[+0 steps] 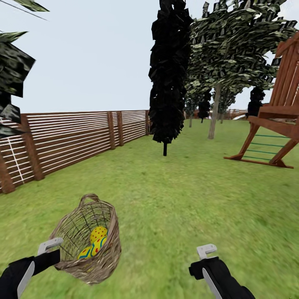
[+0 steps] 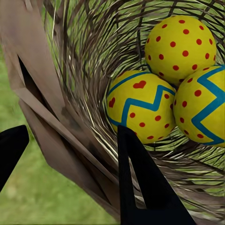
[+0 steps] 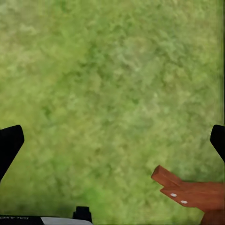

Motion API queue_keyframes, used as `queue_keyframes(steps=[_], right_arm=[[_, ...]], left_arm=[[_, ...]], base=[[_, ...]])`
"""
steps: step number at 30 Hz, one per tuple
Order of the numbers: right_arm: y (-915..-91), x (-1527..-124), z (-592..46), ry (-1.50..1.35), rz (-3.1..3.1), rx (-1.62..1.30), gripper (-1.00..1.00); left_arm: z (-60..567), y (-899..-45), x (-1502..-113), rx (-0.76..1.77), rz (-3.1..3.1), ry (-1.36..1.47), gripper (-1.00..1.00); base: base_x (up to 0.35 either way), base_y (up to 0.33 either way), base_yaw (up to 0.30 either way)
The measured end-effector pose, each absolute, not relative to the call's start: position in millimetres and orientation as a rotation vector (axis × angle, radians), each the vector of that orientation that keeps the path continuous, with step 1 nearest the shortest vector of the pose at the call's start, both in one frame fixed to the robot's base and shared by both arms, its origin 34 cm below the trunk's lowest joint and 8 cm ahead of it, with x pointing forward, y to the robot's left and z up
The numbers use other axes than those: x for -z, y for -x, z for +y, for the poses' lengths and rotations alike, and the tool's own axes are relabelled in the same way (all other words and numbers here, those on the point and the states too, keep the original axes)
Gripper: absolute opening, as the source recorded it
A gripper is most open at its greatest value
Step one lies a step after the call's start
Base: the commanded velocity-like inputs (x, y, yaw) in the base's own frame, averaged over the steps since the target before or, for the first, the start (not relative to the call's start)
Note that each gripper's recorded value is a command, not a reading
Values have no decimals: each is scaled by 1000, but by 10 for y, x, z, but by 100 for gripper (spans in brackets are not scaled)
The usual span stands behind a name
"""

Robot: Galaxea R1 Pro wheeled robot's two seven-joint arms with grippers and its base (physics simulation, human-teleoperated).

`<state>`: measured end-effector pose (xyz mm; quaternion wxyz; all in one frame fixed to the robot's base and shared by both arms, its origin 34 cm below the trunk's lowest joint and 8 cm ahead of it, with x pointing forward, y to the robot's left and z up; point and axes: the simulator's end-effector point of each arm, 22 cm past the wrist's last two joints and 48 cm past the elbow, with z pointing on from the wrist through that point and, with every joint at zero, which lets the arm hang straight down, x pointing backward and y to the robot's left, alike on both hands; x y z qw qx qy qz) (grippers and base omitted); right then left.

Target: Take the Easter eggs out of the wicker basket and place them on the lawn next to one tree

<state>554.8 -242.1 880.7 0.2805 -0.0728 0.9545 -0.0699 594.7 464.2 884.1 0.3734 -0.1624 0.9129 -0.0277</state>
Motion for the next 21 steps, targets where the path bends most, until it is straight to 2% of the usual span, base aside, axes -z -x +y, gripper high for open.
queue_keyframes(steps=[14,21], right_arm=[[-5551,-8809,-2428,193,2558,190,100],[-5546,-8798,-2426,194,2561,188,100]], left_arm=[[4622,-5950,-8837,75,2338,415,-100],[4622,-5952,-8832,73,2339,414,-100]], base=[[335,0,-18],[335,0,-284]])
